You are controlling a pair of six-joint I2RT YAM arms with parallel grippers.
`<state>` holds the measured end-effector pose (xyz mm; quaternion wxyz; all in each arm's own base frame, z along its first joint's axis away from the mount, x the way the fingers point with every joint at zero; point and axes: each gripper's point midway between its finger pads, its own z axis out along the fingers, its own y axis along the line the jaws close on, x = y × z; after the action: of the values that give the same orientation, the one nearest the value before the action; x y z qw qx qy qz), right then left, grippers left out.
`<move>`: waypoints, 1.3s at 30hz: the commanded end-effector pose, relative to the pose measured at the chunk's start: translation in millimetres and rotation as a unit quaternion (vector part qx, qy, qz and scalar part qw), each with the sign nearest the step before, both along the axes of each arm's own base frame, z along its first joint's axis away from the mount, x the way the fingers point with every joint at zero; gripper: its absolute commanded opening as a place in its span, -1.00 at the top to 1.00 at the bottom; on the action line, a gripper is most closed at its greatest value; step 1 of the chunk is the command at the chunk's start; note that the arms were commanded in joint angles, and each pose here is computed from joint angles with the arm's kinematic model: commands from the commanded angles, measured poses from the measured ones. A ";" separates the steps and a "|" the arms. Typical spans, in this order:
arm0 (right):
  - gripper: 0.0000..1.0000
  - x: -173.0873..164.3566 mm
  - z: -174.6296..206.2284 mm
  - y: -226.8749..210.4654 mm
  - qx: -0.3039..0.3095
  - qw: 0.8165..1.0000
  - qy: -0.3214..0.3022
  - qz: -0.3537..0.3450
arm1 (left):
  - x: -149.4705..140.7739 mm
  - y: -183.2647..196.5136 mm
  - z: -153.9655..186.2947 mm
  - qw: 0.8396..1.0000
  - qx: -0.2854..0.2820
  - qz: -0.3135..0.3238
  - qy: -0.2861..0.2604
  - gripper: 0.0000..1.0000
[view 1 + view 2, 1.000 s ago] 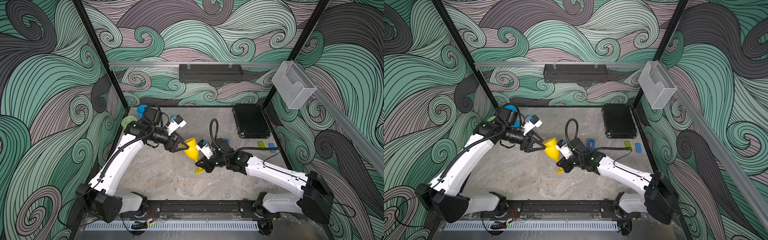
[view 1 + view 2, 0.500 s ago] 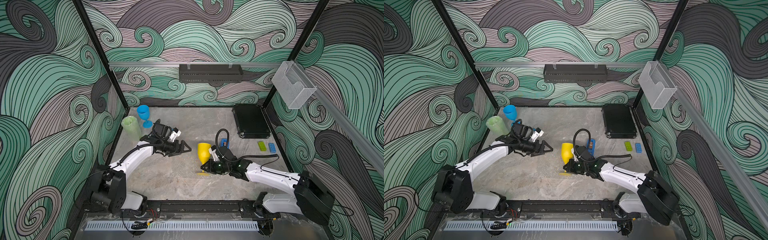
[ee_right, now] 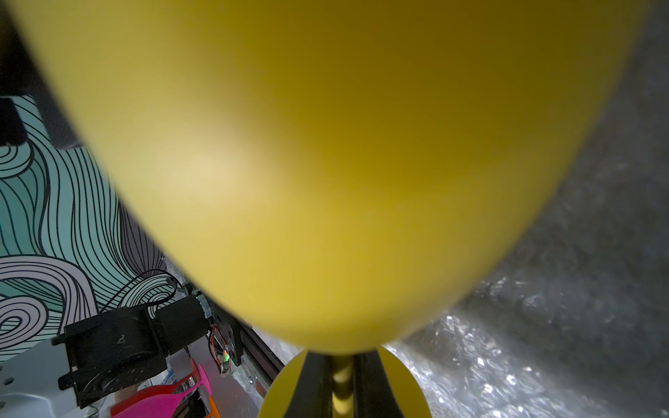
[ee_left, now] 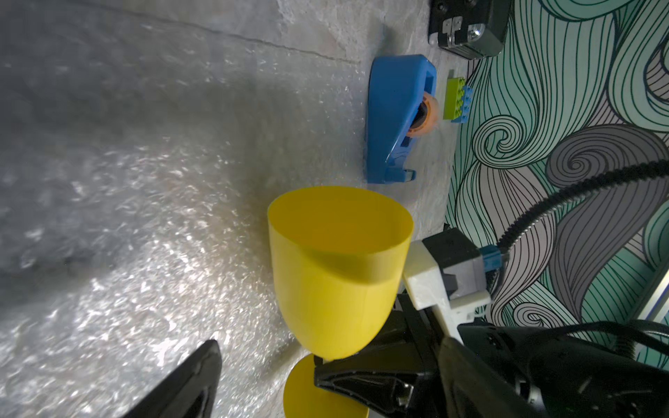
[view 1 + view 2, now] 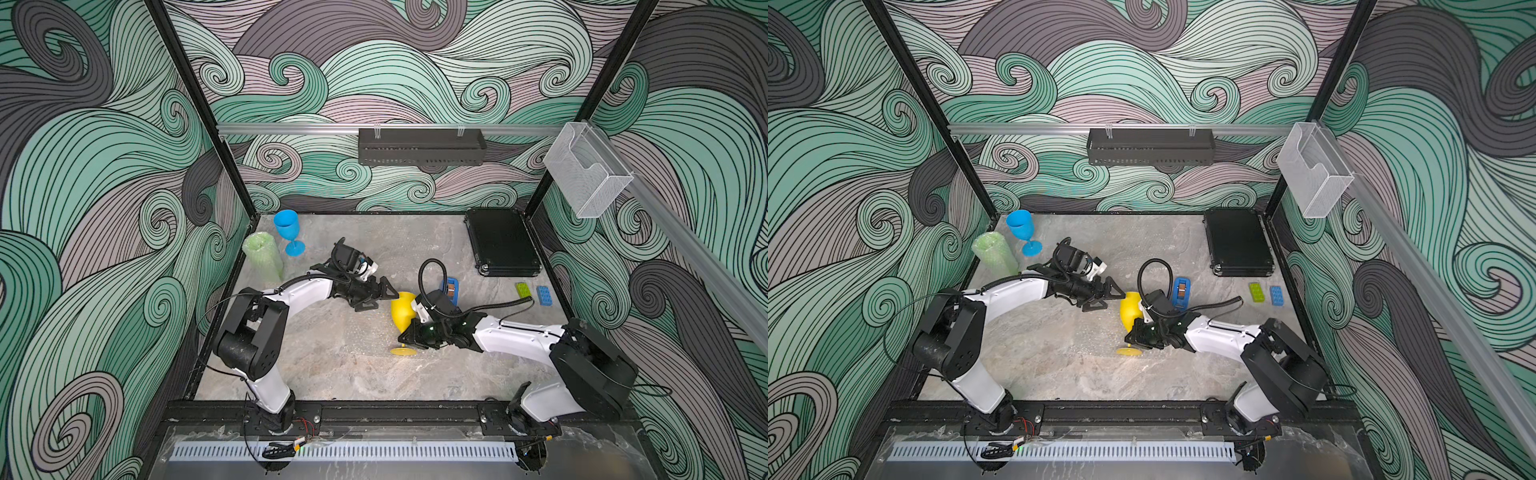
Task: Wrap wine glasses in bubble wrap
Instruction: Place the wine glass on the bubble wrap.
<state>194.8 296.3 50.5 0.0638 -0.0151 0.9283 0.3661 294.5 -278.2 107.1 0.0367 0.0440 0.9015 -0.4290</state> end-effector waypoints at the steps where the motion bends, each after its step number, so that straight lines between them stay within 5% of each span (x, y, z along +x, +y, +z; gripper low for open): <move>1: 1.00 1.7 3.7 2.8 0.005 1.000 -0.002 0.011 | -0.6 -10.9 4.4 1.000 0.005 -0.010 0.002 -0.85; 28: 0.86 -7.1 -24.1 -12.2 -0.034 0.998 0.055 0.020 | -12.2 -0.9 -56.9 0.993 0.100 -0.009 0.069 -0.62; 39: 0.15 -5.2 23.6 -31.1 -0.048 0.998 -0.001 0.032 | -15.1 7.4 -62.4 0.990 0.129 -0.019 0.057 -0.57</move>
<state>186.2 277.1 54.3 0.0259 -0.0344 0.9406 0.3367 286.2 -282.6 62.4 -0.0156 0.0425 0.9313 -0.3615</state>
